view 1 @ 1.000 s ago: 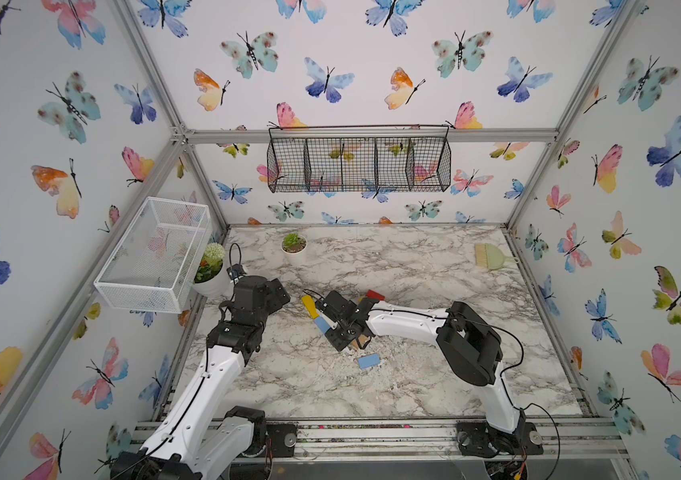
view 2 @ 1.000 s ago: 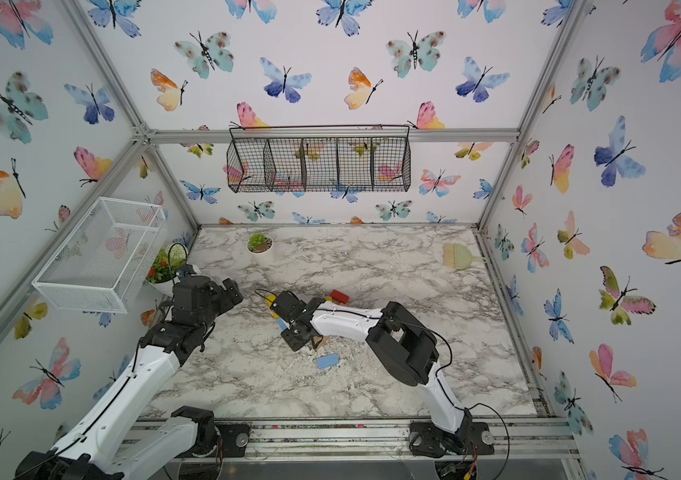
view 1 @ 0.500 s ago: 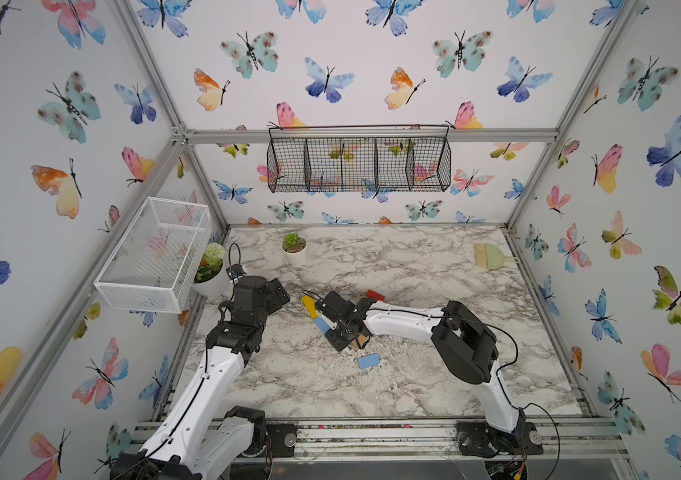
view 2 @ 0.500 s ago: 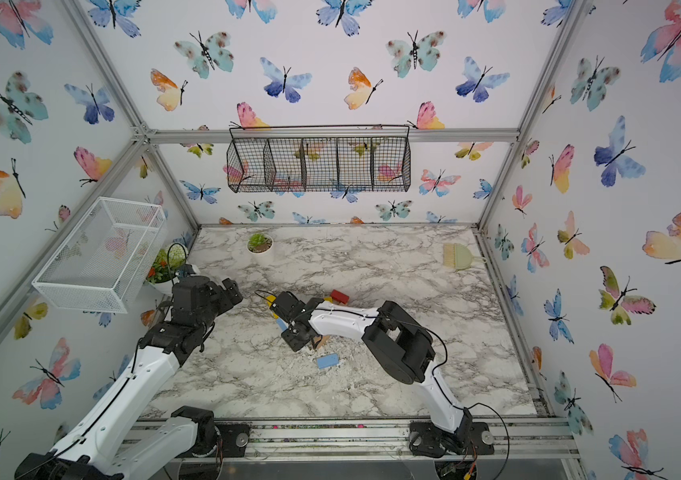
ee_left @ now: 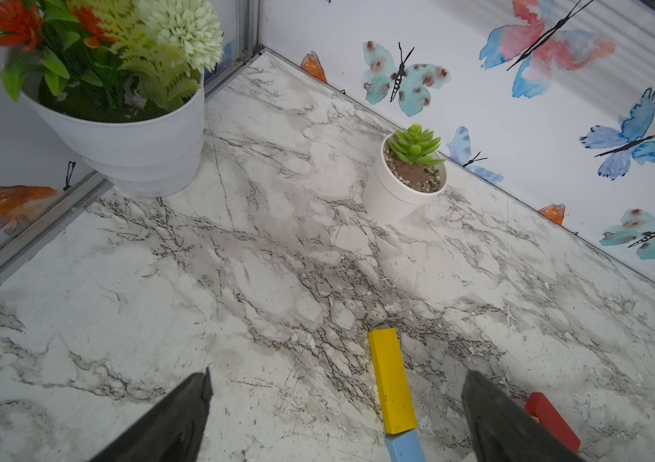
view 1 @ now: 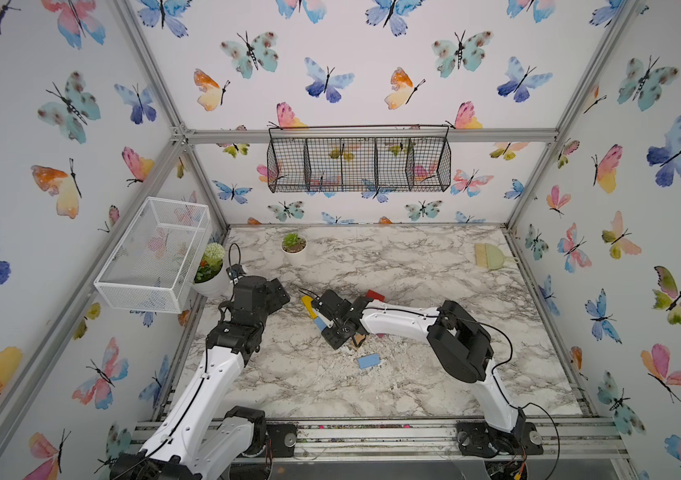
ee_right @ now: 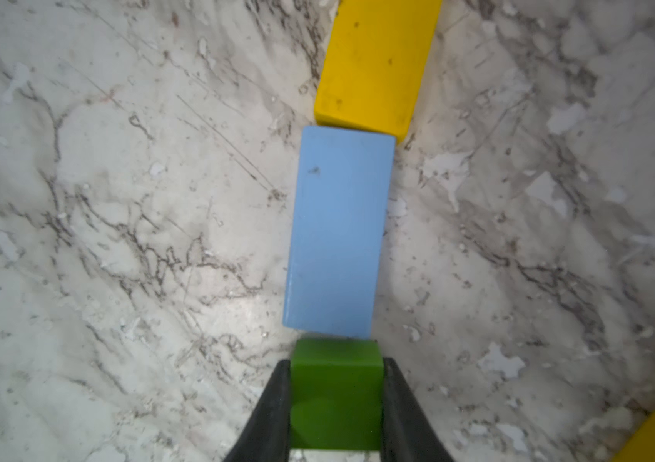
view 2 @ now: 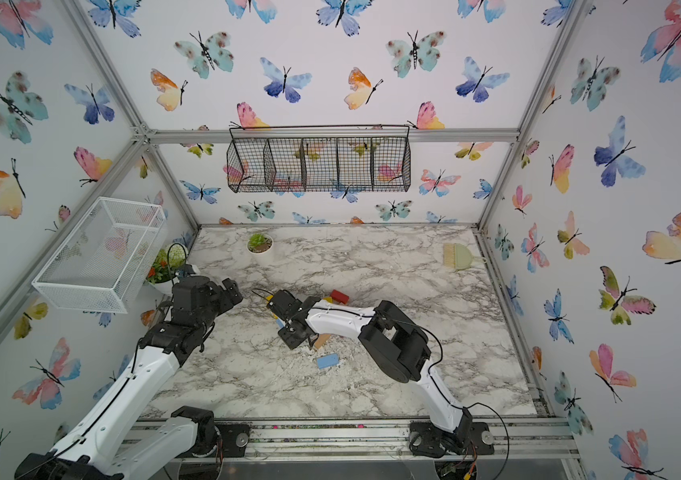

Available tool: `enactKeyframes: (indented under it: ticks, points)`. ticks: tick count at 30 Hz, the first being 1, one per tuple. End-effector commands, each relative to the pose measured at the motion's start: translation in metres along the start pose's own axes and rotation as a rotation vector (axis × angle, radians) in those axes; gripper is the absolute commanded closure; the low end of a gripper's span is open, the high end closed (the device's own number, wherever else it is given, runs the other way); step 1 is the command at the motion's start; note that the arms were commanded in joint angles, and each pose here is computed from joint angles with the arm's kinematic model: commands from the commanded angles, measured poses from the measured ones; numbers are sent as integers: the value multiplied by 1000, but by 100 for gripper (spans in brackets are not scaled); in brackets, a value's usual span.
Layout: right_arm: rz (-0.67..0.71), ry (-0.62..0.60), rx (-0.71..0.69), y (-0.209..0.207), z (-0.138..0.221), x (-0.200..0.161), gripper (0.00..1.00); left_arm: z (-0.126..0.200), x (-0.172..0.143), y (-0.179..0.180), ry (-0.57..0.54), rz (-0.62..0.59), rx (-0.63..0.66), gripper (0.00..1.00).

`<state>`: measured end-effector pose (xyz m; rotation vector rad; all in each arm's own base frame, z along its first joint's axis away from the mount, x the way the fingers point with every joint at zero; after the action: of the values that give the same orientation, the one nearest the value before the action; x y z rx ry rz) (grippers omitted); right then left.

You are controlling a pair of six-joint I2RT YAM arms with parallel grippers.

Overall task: Assemble the letter v with building blocks
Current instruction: Assemble the building block at the center of the board.

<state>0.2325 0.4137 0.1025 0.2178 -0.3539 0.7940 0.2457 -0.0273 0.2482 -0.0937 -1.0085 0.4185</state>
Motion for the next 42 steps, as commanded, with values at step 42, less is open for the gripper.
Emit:
enactKeyframes:
  ticks: [42]
  points:
    - [39, 69, 19, 13, -17, -11, 76, 3, 2, 3, -13, 2, 0, 2]
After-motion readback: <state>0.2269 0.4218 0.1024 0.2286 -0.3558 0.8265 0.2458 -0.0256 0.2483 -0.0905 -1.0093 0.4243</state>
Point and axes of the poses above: each gripper's point midway between its finger pads, its own z axis back along the fingers, its own y axis along the line the jaws close on, x = y × z, the point moved 9 cm from there along z, back along the fingers, and after that the axes turned 4 degrees about -z, right-handed, at the moved point
